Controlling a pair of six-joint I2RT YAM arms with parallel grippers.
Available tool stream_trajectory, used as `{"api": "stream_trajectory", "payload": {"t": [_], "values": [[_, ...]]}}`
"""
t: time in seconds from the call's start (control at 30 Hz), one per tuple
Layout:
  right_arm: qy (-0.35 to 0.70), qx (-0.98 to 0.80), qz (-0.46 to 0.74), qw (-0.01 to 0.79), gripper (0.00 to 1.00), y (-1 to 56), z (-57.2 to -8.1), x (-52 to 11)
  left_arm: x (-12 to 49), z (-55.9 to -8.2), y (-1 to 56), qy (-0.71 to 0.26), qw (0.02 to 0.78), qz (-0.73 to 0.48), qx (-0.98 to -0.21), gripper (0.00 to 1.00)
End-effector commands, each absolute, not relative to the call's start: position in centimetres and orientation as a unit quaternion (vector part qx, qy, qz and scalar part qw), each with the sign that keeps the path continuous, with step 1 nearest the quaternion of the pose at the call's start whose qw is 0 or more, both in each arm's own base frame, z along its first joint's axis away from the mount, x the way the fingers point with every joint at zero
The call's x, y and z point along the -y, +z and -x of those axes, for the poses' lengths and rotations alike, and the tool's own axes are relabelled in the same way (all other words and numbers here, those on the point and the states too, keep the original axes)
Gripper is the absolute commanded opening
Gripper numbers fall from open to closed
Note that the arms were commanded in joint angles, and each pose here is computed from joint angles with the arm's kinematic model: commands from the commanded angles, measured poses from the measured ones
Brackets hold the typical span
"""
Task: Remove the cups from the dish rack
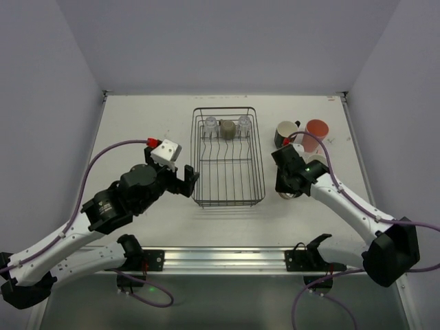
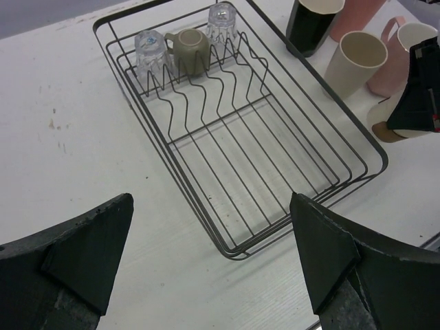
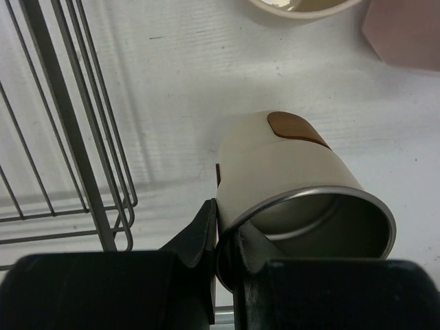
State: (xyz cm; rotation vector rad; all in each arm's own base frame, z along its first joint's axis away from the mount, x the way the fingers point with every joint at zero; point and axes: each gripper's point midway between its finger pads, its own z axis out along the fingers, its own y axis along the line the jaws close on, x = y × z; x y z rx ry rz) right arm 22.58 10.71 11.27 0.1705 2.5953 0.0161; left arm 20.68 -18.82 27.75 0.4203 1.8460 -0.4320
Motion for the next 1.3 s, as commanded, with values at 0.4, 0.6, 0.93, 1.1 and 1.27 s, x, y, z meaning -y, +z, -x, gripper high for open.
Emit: {"api": "stream_trajectory", "payload": {"t": [0.4, 0.6, 0.93, 1.1, 1.27], "values": [[0.013, -0.974, -0.042, 0.221, 0.18, 5.9, -23.9, -12.9, 17.2, -21.4, 26.5, -0.139, 0.581, -0.171, -0.783, 1.0], [0.009, -0.973, -0.038, 0.229, 0.32, 6.9, -23.9, -12.6, 16.9, -21.5, 26.2, -0.134, 0.583, -0.164, -0.784, 1.0], [0.108, -0.904, -0.021, 0.413, 0.55, 21.4, -26.4, -13.6, 15.9, -21.9, 27.0, -0.137, 0.598, -0.139, -0.777, 1.0], [0.23, -0.853, 0.038, 0.468, 0.57, 27.3, -29.6, -19.5, 15.5, -22.3, 27.0, -0.135, 0.602, -0.128, -0.777, 1.0], [0.208, -0.851, 0.066, 0.478, 0.55, 28.2, -35.1, -22.3, 15.3, -22.6, 26.1, -0.122, 0.597, -0.125, -0.783, 1.0]]}}
